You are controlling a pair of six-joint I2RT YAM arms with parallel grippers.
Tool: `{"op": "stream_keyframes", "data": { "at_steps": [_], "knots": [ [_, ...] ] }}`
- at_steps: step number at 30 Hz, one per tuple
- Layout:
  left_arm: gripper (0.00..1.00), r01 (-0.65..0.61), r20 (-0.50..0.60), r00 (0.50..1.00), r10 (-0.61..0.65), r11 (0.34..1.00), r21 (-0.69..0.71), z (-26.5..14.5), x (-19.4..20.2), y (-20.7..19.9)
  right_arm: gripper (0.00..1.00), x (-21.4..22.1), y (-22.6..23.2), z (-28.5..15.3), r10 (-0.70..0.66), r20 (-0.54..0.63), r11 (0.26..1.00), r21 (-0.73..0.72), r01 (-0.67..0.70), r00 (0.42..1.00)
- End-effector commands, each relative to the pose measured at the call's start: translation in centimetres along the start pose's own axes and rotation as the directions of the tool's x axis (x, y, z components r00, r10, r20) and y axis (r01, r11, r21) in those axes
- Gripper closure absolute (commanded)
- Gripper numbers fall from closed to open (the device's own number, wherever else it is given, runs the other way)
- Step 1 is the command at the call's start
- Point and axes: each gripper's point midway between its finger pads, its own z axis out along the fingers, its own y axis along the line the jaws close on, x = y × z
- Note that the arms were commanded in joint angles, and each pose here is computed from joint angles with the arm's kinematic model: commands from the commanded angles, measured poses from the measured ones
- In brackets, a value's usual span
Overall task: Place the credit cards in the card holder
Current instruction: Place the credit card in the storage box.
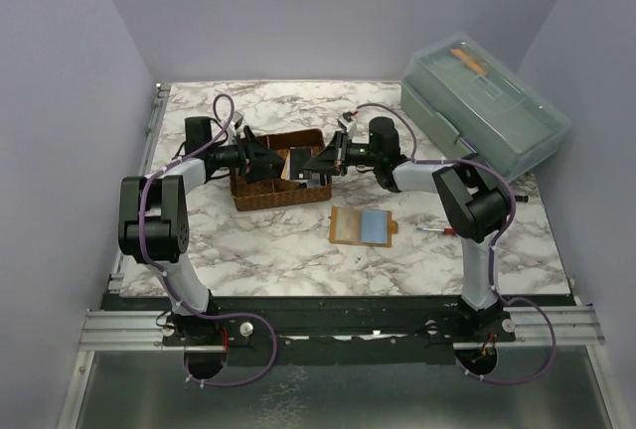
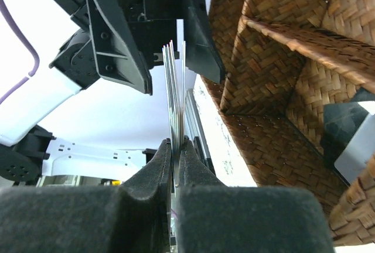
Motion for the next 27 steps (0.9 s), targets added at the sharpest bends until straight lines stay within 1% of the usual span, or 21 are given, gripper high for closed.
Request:
{"op": "stream_keyframes", "data": {
  "at_steps": [1, 5, 12, 14, 17, 20, 23, 27],
  "knots": [
    [0.29, -0.096, -0.032, 0.995, 0.099, 0.992, 0.082, -0.3, 0.9, -1.5, 1.00, 0.0, 1.7, 0.1, -0.082, -0.047, 0.995, -0.068, 0.078, 0.996],
    [0.30, -0.130, -0.064, 0.988, 0.141, 0.979, 0.157, 0.0, 2.0, -3.0, 1.00, 0.1, 1.7, 0.2, -0.085, -0.059, 0.994, -0.073, 0.080, 0.995],
    [0.35, -0.156, -0.075, 0.982, 0.173, 0.969, 0.192, -0.2, 2.6, -3.8, 1.00, 0.0, 1.8, 0.3, -0.086, -0.064, 0.993, -0.084, 0.081, 0.994],
    [0.37, -0.160, -0.112, 0.976, 0.186, 0.964, 0.212, 0.6, 3.7, -4.3, 1.00, 0.0, 1.8, 0.3, -0.083, -0.065, 0.993, -0.084, 0.077, 0.994],
    [0.49, -0.161, -0.117, 0.975, 0.189, 0.963, 0.216, 0.6, 4.0, -4.4, 1.00, 0.0, 1.7, 0.2, -0.077, -0.062, 0.994, -0.083, 0.072, 0.995],
    [0.53, -0.163, -0.119, 0.974, 0.192, 0.962, 0.221, 0.5, 4.1, -4.5, 1.00, -0.1, 1.4, 0.0, -0.067, -0.055, 0.995, -0.083, 0.063, 0.996],
    [0.64, -0.163, -0.121, 0.974, 0.193, 0.961, 0.224, 0.5, 4.1, -4.5, 1.00, -0.1, 1.2, -0.1, -0.060, -0.053, 0.995, -0.082, 0.056, 0.997],
    [0.65, -0.165, -0.122, 0.973, 0.196, 0.960, 0.227, 0.5, 4.2, -4.5, 1.00, -0.4, 0.7, -0.3, -0.042, -0.043, 0.996, -0.077, 0.038, 0.998]
  ]
}}
